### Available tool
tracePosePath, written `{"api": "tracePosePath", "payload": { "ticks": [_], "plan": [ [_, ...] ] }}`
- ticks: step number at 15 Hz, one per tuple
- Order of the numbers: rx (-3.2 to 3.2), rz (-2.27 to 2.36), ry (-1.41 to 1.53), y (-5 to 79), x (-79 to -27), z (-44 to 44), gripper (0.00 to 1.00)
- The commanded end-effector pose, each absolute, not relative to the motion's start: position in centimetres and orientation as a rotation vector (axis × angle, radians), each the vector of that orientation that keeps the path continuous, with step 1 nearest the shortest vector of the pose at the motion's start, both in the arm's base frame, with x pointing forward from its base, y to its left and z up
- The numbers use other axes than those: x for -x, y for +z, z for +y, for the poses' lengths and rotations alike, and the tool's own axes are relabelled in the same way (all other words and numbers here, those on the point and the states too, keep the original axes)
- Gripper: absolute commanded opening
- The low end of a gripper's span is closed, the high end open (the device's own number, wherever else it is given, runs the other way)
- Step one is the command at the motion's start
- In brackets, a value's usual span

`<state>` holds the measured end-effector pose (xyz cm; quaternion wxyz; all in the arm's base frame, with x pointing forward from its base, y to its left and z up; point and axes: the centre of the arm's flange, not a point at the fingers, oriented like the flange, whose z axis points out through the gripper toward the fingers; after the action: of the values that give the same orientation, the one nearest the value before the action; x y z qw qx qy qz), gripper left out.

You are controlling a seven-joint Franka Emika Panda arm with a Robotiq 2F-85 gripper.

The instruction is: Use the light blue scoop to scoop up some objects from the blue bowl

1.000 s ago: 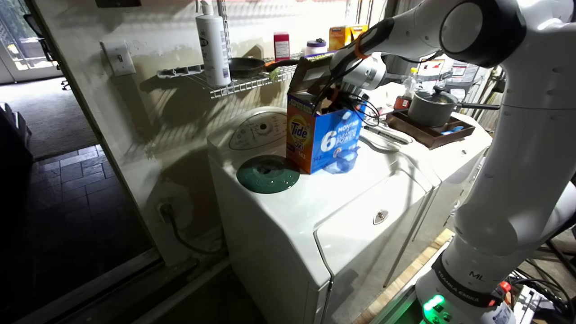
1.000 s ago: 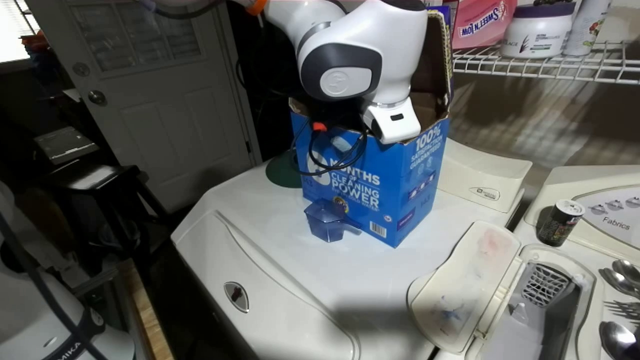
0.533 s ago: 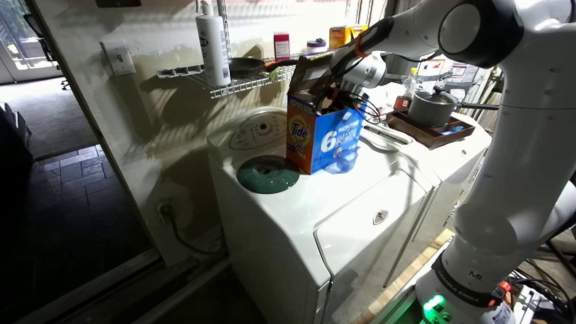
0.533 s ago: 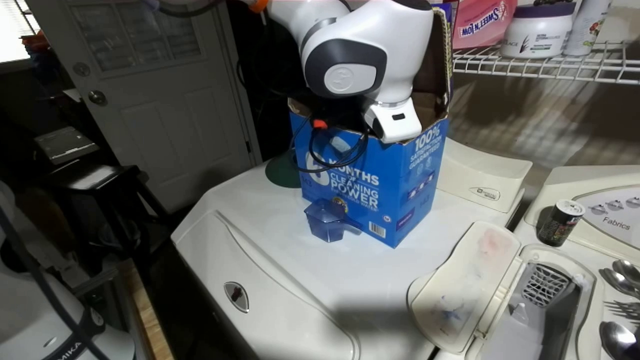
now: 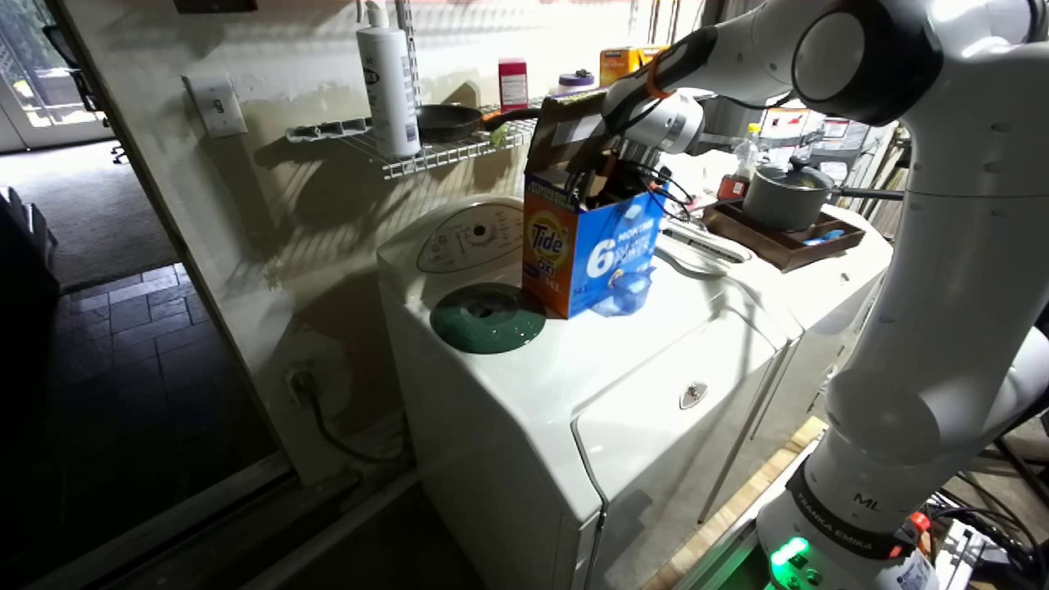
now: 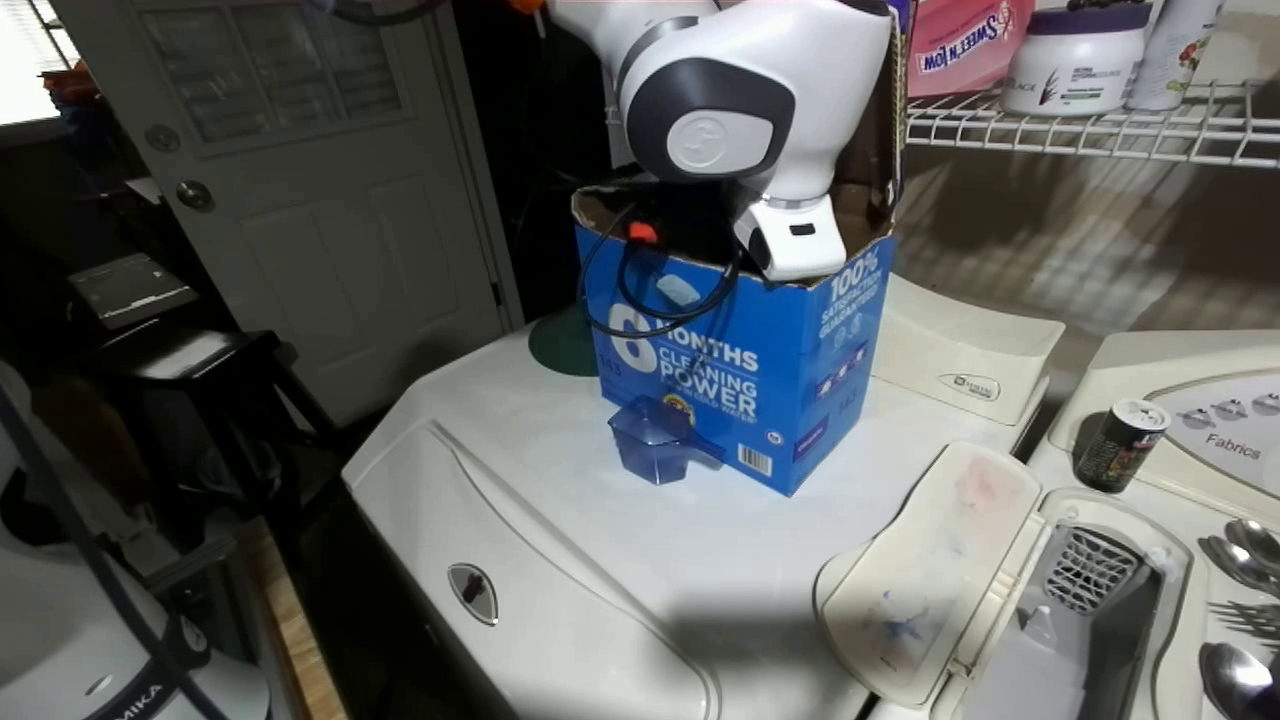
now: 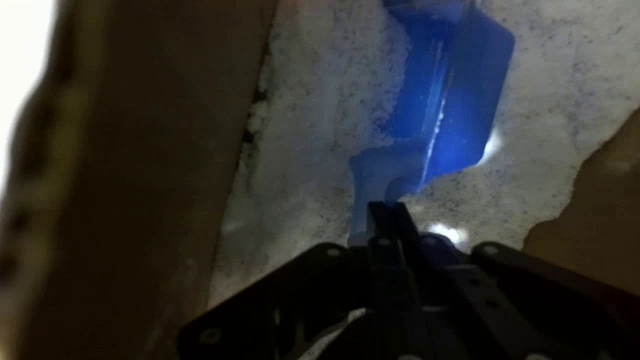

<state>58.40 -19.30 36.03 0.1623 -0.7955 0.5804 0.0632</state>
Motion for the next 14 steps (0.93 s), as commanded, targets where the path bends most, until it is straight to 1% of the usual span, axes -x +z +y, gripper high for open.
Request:
{"api": "tracePosePath", "payload": {
  "ticks": [1, 14],
  "plan": [
    [2.246, 1.685, 0.363, 33.6, -58.4, -19.3, 0.01],
    [2.177, 1.760, 0.522, 36.1, -58.1, -21.2, 0.01]
  ]
}}
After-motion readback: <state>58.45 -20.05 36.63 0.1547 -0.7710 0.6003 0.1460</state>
